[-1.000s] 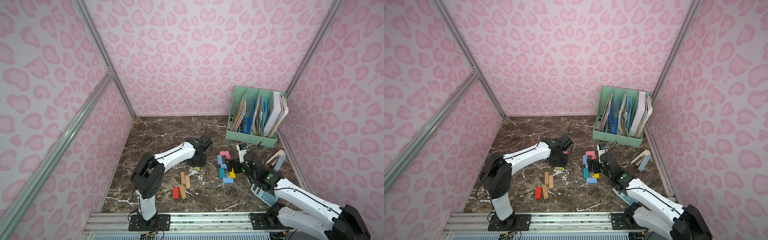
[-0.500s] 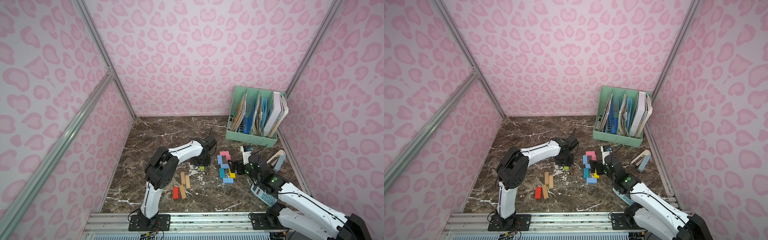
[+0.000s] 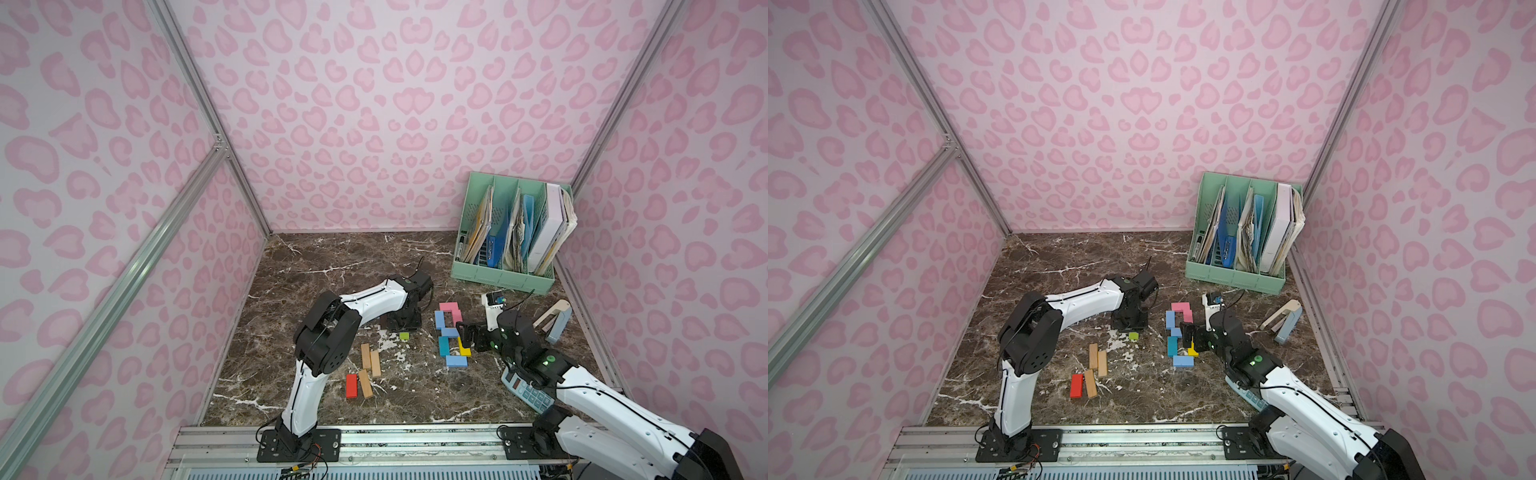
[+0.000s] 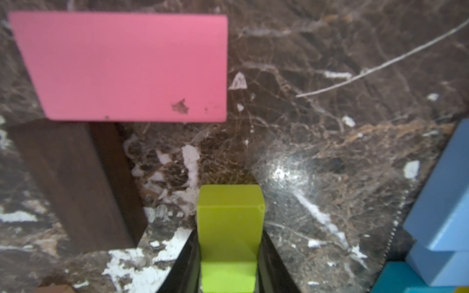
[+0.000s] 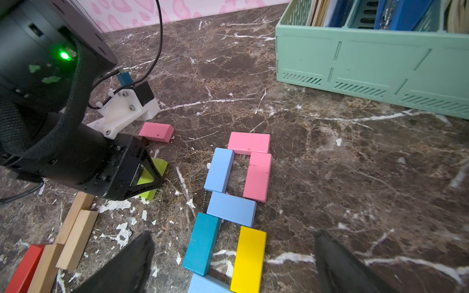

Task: Assemble the number 8 with building blocks
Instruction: Assemble the building block at the center of the board.

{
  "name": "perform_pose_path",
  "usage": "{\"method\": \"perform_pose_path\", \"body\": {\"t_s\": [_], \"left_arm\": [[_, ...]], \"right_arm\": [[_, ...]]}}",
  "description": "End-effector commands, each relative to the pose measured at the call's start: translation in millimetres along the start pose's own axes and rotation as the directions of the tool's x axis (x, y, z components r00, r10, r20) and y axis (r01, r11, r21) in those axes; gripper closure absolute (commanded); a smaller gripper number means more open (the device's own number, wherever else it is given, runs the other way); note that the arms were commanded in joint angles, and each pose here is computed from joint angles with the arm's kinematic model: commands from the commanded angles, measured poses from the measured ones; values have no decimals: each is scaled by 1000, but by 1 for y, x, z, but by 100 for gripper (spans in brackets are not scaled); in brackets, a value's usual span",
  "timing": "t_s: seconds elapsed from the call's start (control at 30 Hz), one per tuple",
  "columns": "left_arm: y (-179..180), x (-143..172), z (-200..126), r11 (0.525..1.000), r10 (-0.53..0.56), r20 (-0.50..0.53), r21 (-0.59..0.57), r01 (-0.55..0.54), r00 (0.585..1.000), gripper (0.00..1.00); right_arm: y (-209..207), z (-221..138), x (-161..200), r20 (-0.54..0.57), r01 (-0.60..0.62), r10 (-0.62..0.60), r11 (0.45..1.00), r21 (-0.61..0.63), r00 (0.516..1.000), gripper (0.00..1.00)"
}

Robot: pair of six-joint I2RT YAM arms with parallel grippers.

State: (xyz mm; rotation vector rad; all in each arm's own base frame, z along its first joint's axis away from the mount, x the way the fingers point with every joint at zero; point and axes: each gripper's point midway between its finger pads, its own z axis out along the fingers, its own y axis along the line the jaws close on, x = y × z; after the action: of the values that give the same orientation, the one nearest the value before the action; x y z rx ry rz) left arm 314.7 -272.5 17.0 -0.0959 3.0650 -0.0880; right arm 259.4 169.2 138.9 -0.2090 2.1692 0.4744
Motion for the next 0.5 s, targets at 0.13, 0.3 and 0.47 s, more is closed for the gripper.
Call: {"method": "perform_pose_path", "body": {"t_s": [0.13,0.3,0.47], "left_arm": [[7,-8,10,1000,-15,4,-21,15,1000,82],[9,-11,12,1000,-18,3,-26,18,1000,82],[12,-15,14,999,-23,0,-29,23,1000,82]], "right_arm": [[1,-1,-3,15,-5,5,1000,-10,1000,0],[1,-1,-3,14,-8,8,1000,-13,1000,0],[1,-1,-2,14,-10,10,1000,-15,1000,0]]}}
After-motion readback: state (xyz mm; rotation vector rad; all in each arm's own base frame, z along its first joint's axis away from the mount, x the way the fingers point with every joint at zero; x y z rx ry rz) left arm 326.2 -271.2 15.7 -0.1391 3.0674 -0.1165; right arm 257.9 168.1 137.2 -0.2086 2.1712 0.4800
